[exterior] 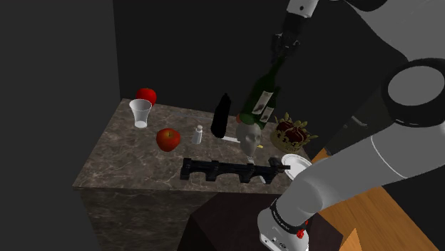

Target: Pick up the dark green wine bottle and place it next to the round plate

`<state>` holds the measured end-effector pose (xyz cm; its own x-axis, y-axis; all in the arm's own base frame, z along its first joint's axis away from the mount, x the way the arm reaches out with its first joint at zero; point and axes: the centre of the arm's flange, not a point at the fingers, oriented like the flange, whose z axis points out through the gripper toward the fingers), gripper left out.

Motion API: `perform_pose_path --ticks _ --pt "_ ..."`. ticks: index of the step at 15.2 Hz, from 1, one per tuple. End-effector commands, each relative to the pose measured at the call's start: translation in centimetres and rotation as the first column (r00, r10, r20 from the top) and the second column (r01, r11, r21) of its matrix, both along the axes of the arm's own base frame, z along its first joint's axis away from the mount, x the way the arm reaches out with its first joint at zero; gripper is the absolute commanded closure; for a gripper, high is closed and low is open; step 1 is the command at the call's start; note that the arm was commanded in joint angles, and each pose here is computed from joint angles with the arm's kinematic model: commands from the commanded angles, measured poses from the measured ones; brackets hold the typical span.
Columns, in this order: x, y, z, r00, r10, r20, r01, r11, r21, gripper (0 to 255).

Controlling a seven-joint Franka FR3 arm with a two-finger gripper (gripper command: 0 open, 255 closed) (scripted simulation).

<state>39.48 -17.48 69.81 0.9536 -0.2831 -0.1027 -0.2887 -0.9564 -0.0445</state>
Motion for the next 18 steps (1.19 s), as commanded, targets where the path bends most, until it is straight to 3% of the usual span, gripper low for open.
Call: perform_pose_path --ticks 1,18 --pt "-2.4 -0.4 1.0 1.000 0.001 -0.002 -0.001 1.000 0.001 255" --pt "-22.2 -4.5 10.8 1.000 0.001 -0.002 -0.001 1.000 0.001 255"
